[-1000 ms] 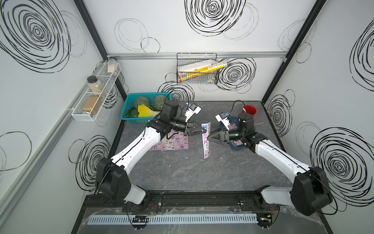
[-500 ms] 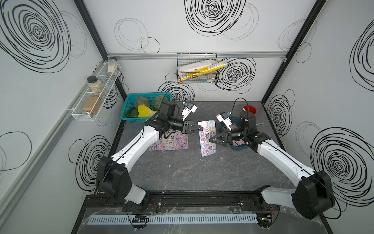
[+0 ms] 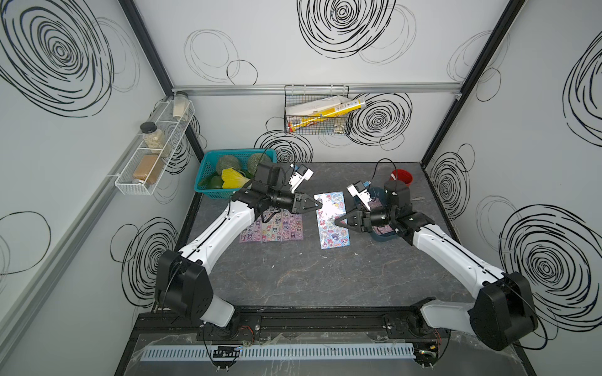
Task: Take the stickers out of the storage box
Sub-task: Place the sticker at the center of the board.
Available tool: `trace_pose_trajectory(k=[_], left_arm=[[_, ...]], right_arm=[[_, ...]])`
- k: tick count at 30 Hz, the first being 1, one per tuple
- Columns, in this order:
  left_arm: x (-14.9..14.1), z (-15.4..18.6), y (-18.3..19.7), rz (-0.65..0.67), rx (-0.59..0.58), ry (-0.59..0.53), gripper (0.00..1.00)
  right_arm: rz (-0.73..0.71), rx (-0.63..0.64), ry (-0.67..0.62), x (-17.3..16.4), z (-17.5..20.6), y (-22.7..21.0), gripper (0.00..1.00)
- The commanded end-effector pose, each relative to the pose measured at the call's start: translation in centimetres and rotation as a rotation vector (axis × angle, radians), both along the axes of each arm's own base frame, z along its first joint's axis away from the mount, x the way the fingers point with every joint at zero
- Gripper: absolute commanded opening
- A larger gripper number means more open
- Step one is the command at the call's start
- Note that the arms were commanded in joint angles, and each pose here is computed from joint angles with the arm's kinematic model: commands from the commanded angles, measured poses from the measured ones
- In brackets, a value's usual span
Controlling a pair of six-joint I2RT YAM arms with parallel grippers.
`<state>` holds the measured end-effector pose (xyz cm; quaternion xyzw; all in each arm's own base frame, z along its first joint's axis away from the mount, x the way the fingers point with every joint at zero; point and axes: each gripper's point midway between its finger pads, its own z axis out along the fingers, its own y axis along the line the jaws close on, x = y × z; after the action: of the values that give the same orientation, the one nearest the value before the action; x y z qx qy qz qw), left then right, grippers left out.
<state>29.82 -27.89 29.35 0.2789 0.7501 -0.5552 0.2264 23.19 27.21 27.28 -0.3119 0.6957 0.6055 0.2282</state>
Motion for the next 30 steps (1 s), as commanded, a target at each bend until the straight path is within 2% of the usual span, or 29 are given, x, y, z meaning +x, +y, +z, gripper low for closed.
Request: trace_pose_trajectory(k=[1, 3, 5, 9, 17, 23, 30], left_arm=[[1.1, -0.8, 0.4, 0.036, 0.037, -0.018, 0.01], [1.3, -1.2, 0.4, 0.042, 0.050, -0.011, 0.02], [1.5, -1.5, 0.5, 0.055, 0.068, -0.008, 0.03], [2.7, -2.3, 1.1, 0.128, 0.134, -0.019, 0.09], [5.5, -4.6, 3.3, 0.316, 0.306, -0.033, 0.36], [7.3, -5.8, 5.3, 0.455, 0.416, -0.036, 0.41], [7.7, -5.4, 5.9, 0.500, 0.427, -0.045, 0.42]], right_arm=[[-0.025, -0.027, 0.033, 0.6, -1.4, 0.0, 0.13], [-0.040, -0.041, 0.050, 1.0, -2.0, 0.1, 0.04], [-0.064, -0.057, 0.064, 1.5, -2.6, 0.1, 0.01], [-0.110, -0.087, 0.101, 2.6, -3.6, 0.2, 0.00], [-0.285, -0.161, 0.233, 6.3, -6.9, 0.1, 0.00], [-0.399, -0.233, 0.325, 9.0, -10.4, 1.0, 0.00], [-0.356, -0.318, 0.334, 10.5, -13.5, 5.6, 0.00]])
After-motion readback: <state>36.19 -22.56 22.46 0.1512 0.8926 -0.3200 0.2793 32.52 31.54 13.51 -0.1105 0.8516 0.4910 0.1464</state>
